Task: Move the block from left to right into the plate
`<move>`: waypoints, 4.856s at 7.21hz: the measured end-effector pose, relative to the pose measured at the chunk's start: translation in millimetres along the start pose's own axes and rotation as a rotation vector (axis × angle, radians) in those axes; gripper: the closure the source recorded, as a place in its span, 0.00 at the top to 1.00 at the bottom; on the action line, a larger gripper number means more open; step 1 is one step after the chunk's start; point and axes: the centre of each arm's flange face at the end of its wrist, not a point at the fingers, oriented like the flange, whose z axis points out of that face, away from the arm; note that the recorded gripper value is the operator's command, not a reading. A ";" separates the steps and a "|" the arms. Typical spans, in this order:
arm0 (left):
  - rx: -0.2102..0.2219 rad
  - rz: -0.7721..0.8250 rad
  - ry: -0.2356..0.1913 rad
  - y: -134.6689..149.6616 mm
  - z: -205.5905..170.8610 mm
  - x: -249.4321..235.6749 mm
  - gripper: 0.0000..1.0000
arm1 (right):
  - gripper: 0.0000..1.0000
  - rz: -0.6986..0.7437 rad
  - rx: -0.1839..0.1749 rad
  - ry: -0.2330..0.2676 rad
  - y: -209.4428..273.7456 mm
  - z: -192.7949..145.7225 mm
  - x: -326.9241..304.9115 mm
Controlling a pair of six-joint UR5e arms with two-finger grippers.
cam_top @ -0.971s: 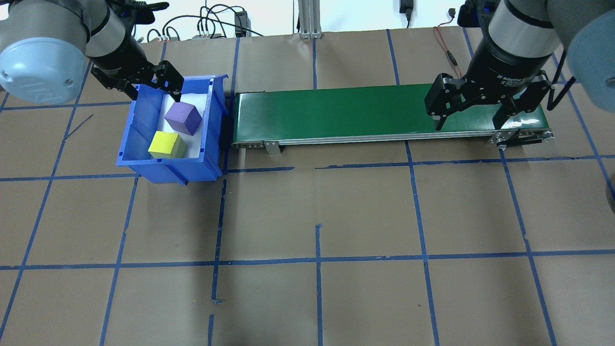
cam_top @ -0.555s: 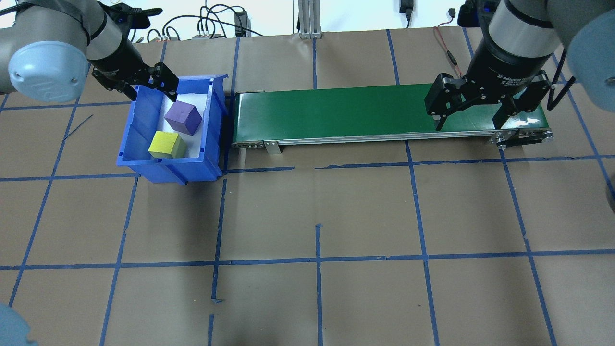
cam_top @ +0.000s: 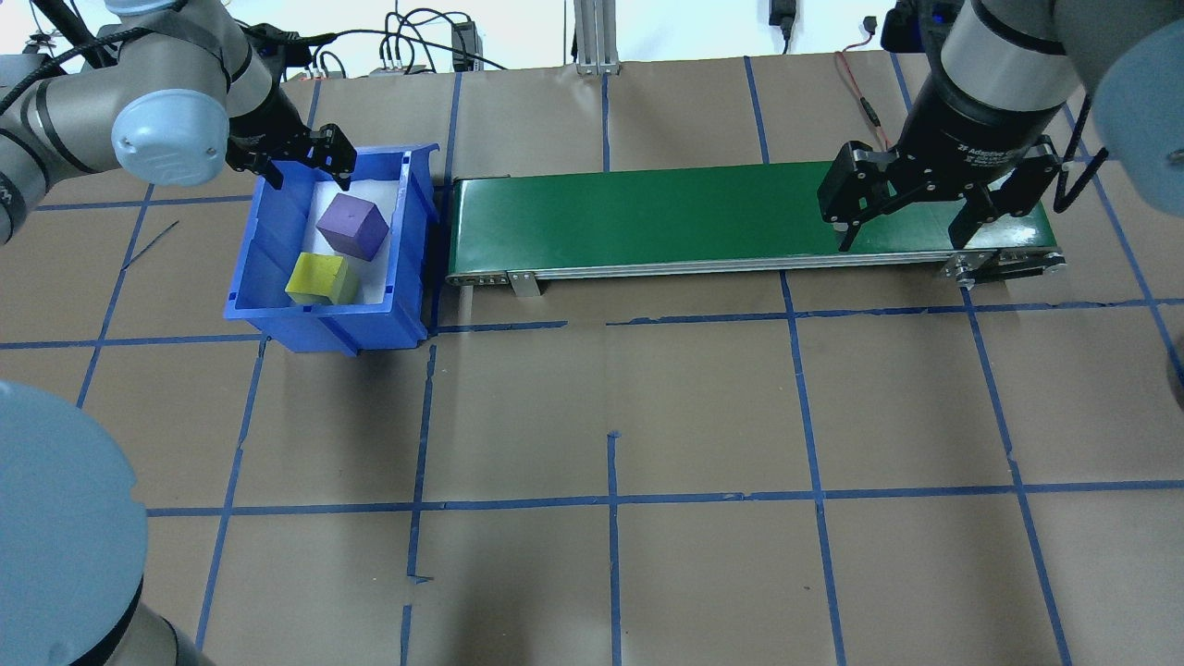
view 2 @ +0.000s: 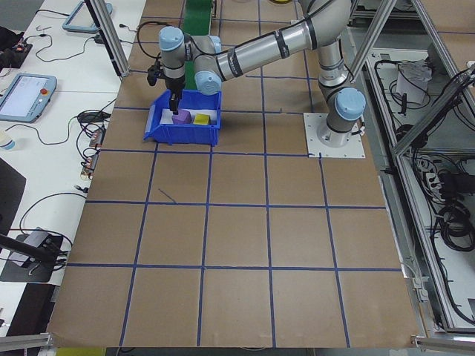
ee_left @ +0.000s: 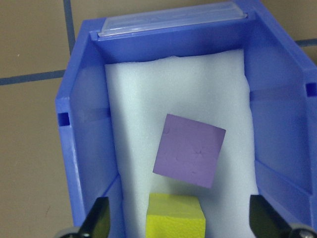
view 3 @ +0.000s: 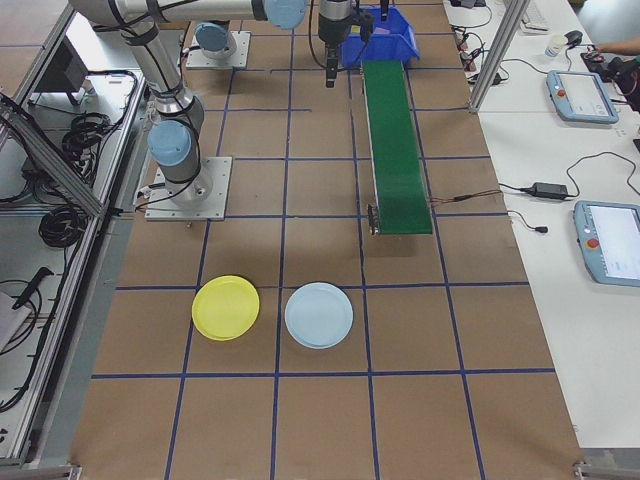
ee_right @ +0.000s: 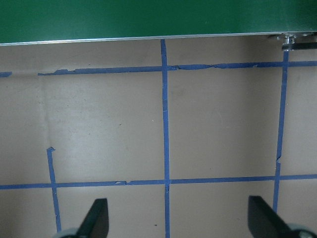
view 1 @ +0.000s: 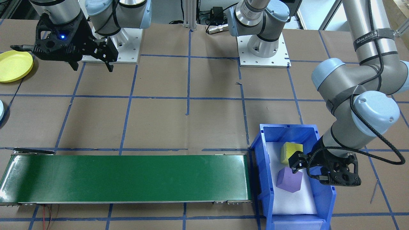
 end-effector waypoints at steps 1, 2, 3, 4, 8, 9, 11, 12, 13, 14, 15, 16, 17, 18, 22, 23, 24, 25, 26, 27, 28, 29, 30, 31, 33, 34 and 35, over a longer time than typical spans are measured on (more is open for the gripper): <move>-0.008 -0.002 0.004 -1.1 9.9 5.8 0.94 | 1.00 0.000 0.000 0.000 -0.1 0.1 0.0; -0.017 0.005 0.007 -1.9 21.8 9.8 0.94 | 1.00 -0.001 -0.001 0.000 -0.2 0.3 0.0; -0.025 0.018 0.009 -1.8 29.6 12.7 0.94 | 1.00 0.000 -0.001 0.000 -0.2 0.3 0.0; -0.028 0.045 0.010 -1.3 35.7 13.9 0.94 | 1.00 0.000 0.000 0.000 -0.3 0.3 0.0; -0.011 0.144 0.007 3.2 47.5 14.7 0.94 | 1.00 0.002 0.001 0.000 -0.4 0.2 0.0; -0.008 0.150 0.006 2.9 46.6 14.4 0.94 | 1.00 0.001 0.001 0.000 -0.4 0.2 0.0; -0.014 0.160 0.007 3.4 51.1 14.4 0.94 | 1.00 -0.001 0.001 0.000 -0.4 0.2 0.0; -0.024 0.169 0.010 3.7 57.5 14.4 0.93 | 1.00 -0.001 0.001 0.000 -0.4 0.2 0.0; -0.032 0.174 0.012 4.2 62.4 14.6 0.93 | 1.00 -0.001 0.001 0.000 -0.4 0.2 0.0; -0.040 0.178 0.015 5.5 66.9 14.9 0.88 | 1.00 -0.002 0.000 0.000 -0.4 0.2 0.0; -0.049 0.181 0.018 7.8 71.2 15.3 0.69 | 1.00 -0.002 0.000 0.000 -0.4 0.3 0.0; -0.054 0.182 0.020 9.3 73.4 15.6 0.53 | 1.00 -0.002 0.000 0.000 -0.4 0.2 0.0; -0.056 0.182 0.020 9.7 74.3 15.7 0.49 | 1.00 -0.003 0.001 0.000 -0.4 0.2 0.0; -0.053 0.182 0.019 8.7 72.3 15.5 0.49 | 1.00 -0.003 0.001 0.000 -0.4 0.2 0.0; 0.092 0.175 -0.012 8.9 -27.7 17.5 0.49 | 1.00 -0.003 0.001 0.000 -0.4 0.2 -0.1; 0.135 0.173 -0.007 16.4 -64.6 24.4 0.49 | 1.00 -0.003 0.001 0.000 -0.4 0.2 0.0; 0.162 0.163 0.001 23.7 -89.7 42.6 0.49 | 1.00 -0.003 0.001 0.000 -0.4 0.2 -0.1; 0.176 0.142 0.014 28.7 -100.9 70.5 0.49 | 1.00 -0.003 0.001 0.000 -0.5 0.2 0.0; 0.175 0.120 0.029 31.0 -99.8 99.2 0.49 | 1.00 -0.003 0.002 0.000 -0.5 0.1 -0.1; 0.161 0.110 0.042 30.7 -89.2 120.9 0.49 | 1.00 -0.004 0.002 0.000 -0.6 0.1 0.0; 0.145 0.105 0.051 27.7 -70.1 138.3 0.49 | 1.00 -0.004 0.002 -0.001 -0.6 0.1 -0.1; 0.136 0.097 0.058 22.5 -44.6 154.7 0.49 | 1.00 -0.004 0.002 -0.001 -0.6 0.1 -0.1; 0.131 0.087 0.064 17.2 -16.2 170.4 0.53 | 1.00 -0.005 0.002 -0.001 -0.6 0.0 -0.1; 0.130 0.078 0.068 14.9 1.4 182.9 0.95 | 1.00 -0.005 0.002 -0.001 -0.6 0.1 0.1; 0.121 0.043 0.074 16.0 11.7 195.3 1.00 | 1.00 -0.001 0.001 -0.001 -1.1 0.2 2.1; 0.117 0.032 0.075 16.4 13.6 197.1 1.00 | 1.00 0.002 -0.001 -0.001 -1.4 0.4 3.9; 0.117 0.029 0.075 16.3 13.6 197.4 1.00 | 1.00 0.004 -0.003 -0.001 -1.5 0.5 4.9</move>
